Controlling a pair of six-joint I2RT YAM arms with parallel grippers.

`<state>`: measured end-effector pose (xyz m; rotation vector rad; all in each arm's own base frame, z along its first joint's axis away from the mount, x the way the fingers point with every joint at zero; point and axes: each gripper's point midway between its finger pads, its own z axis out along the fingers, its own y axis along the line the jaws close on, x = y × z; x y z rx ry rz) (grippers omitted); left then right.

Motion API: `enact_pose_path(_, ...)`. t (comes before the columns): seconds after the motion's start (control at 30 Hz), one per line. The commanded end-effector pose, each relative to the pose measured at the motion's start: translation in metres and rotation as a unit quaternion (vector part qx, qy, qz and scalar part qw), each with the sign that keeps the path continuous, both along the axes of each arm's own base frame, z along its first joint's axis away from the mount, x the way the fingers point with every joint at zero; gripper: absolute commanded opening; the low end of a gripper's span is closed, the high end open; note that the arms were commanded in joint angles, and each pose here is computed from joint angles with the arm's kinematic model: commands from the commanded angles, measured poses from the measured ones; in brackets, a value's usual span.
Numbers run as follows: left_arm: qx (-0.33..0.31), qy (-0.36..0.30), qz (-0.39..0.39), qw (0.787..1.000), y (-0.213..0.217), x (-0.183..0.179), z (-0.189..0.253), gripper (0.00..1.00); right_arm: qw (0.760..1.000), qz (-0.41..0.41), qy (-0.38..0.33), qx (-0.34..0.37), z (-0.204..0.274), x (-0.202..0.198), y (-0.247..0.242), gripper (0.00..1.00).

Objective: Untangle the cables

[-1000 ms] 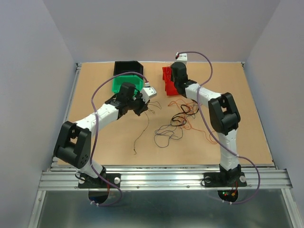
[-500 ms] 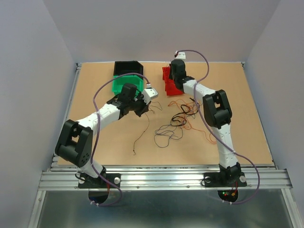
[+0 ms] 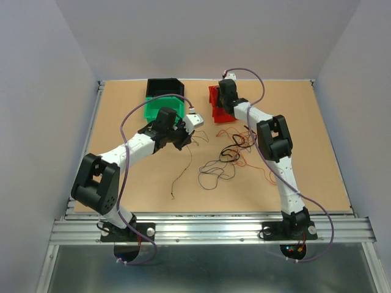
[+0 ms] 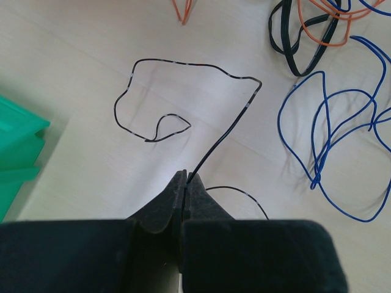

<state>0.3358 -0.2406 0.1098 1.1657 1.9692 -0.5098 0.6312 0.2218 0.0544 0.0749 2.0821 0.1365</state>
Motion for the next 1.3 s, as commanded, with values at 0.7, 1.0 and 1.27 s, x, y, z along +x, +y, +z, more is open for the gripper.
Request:
enact_pose_path(0.7,0.004,-0.009,-0.002,1.0,-0.002,0.003,0.0,0.0,0.998,0.006,-0.065,0.022,0.136,-0.035,-0.017,0.53)
enact_pose_path(1.0,0.006,-0.007,-0.002,1.0,-0.002,0.003,-0.002,0.0,0.998,0.006,-0.055,0.017,0.125,-0.038,-0.018,0.09)
enact_pose_path(1.27,0.007,-0.008,-0.002,1.0,-0.002,0.003,-0.001,0.0,0.998,0.004,-0.065,0.022,0.133,-0.037,-0.018,0.01)
